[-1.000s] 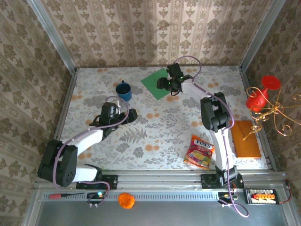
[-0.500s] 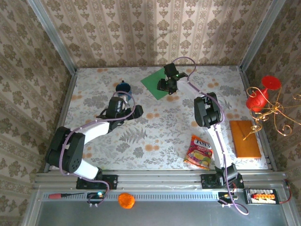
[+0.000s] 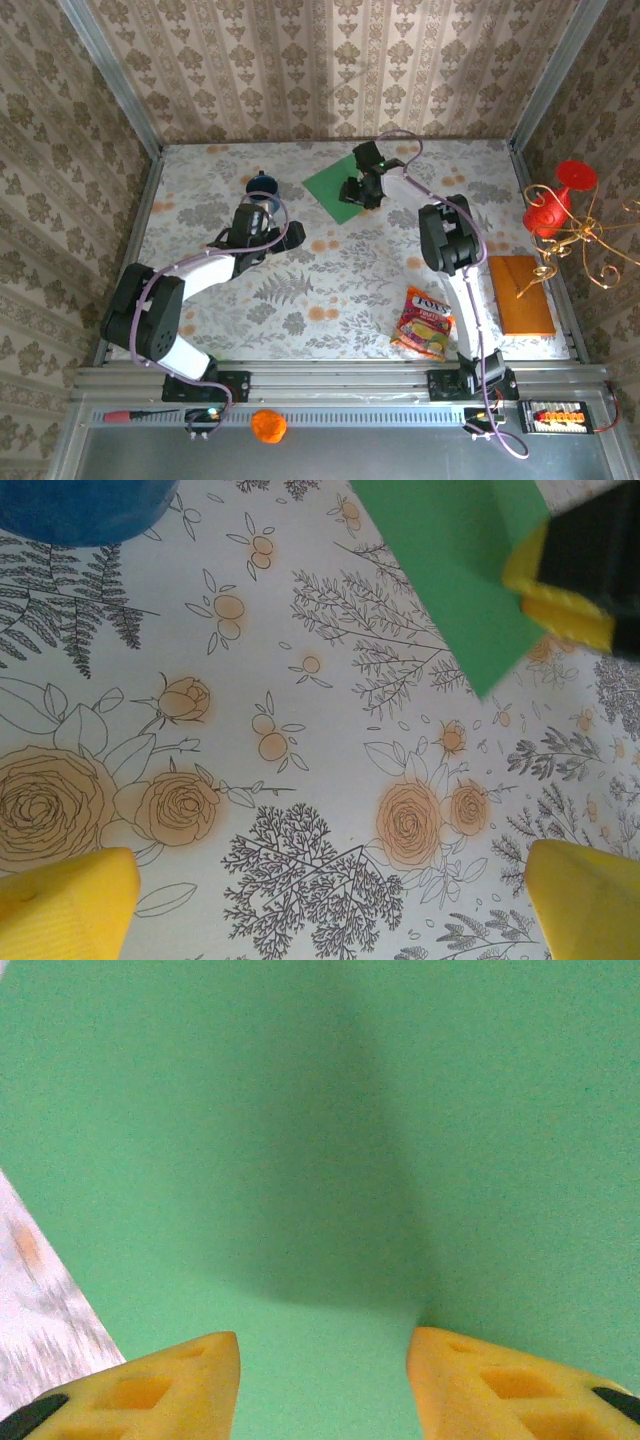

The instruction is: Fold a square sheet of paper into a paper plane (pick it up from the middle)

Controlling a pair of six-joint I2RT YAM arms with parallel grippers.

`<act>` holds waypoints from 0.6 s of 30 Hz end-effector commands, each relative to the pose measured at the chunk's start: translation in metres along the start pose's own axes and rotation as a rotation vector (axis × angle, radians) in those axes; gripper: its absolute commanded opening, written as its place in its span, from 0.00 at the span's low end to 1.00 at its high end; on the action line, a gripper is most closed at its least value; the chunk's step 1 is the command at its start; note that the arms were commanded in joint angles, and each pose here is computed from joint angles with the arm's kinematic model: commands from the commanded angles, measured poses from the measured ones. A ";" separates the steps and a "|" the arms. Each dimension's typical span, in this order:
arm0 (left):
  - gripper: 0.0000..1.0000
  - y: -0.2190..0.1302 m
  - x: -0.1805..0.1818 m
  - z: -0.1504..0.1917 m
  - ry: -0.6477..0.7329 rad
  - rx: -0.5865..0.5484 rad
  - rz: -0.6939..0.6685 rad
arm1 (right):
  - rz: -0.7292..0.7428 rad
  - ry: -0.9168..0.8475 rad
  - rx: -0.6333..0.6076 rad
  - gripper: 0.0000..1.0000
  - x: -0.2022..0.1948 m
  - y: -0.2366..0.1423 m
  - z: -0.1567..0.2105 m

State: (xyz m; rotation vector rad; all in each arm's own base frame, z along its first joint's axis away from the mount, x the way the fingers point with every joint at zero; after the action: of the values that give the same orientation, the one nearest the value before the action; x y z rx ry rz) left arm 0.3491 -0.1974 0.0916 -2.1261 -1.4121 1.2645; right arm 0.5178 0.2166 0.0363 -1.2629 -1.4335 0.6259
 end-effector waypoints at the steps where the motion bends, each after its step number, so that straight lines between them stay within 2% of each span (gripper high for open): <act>1: 1.00 0.002 -0.004 -0.008 -0.012 -0.009 -0.003 | 0.052 0.112 0.147 0.50 -0.022 -0.011 0.067; 7: 1.00 0.012 -0.003 -0.005 -0.042 0.012 -0.007 | -0.006 0.318 0.171 0.50 -0.037 -0.047 0.155; 11: 0.99 0.020 -0.020 0.008 -0.034 0.058 0.023 | -0.059 0.397 0.175 0.50 -0.037 -0.063 0.196; 14: 0.94 0.023 -0.034 0.015 -0.040 0.103 0.048 | -0.142 0.349 0.169 0.50 -0.018 -0.081 0.195; 16: 0.90 0.024 -0.045 0.022 -0.053 0.132 0.064 | -0.159 0.281 0.100 0.51 -0.011 -0.101 0.175; 18: 0.82 0.024 -0.057 0.032 -0.065 0.168 0.077 | -0.155 0.206 0.014 0.52 -0.009 -0.121 0.150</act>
State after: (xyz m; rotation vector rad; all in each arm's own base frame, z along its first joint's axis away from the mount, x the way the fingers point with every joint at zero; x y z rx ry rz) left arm 0.3412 -0.2478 0.0840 -2.0925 -1.2761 1.3609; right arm 0.3084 0.2159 0.0505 -1.1078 -1.1951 0.4586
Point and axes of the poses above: each hand's point on the last joint's axis, 136 mm out from that joint toward the fingers, its own y axis out along the fingers, its own x axis along the line the jaws close on, z = x × y, the point moved 1 cm from there along -y, back along the fingers, and after that the axes turned 1 degree about y, right-handed, at the moved point
